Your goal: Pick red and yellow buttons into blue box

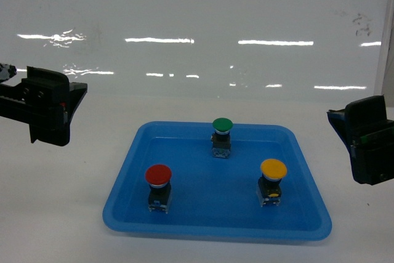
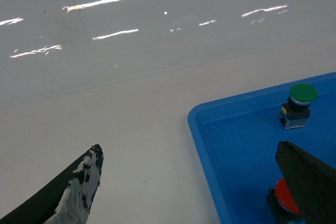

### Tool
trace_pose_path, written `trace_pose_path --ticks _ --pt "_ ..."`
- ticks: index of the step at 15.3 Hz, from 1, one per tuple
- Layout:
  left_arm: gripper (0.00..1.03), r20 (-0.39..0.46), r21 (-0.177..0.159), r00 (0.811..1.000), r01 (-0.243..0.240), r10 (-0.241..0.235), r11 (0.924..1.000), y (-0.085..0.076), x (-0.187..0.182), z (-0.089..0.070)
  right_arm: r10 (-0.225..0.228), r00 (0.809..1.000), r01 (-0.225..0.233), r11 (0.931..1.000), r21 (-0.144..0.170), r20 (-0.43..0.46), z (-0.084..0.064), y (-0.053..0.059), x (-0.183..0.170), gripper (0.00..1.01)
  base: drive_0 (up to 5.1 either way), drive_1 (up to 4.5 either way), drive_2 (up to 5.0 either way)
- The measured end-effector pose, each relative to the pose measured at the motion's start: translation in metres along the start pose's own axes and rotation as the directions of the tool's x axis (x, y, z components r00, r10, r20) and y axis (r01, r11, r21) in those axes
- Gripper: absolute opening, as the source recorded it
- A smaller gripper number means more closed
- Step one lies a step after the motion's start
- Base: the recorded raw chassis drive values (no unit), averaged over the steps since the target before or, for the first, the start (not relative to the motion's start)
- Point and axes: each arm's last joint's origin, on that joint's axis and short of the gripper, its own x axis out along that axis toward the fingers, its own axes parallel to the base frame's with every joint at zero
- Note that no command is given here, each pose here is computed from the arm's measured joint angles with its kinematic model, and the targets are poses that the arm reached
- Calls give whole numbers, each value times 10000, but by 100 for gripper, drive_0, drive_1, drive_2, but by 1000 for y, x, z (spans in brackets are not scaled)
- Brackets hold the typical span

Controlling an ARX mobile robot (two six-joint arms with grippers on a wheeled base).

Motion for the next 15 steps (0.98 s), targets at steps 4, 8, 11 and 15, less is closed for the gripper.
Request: trace_pose_path --ticks 4,8,11,15 --pt "98 -614 37 9978 -248 250 9997 2 29 -11 331 9991 -335 9993 -161 -253 -2 15 26 98 0 0 0" --pt "98 -506 194 9960 -728 737 9972 7 29 -11 202 9998 -199 9991 -381 56 1 16 29 98 0 0 0" --pt "98 -498 194 9961 -726 734 9972 7 29 -11 198 9997 -193 9990 -408 124 0 16 29 98 0 0 0" --pt "98 -495 194 9960 -730 739 9971 7 29 -11 442 9898 -509 9976 -470 -1356 -31 16 63 98 0 0 0"
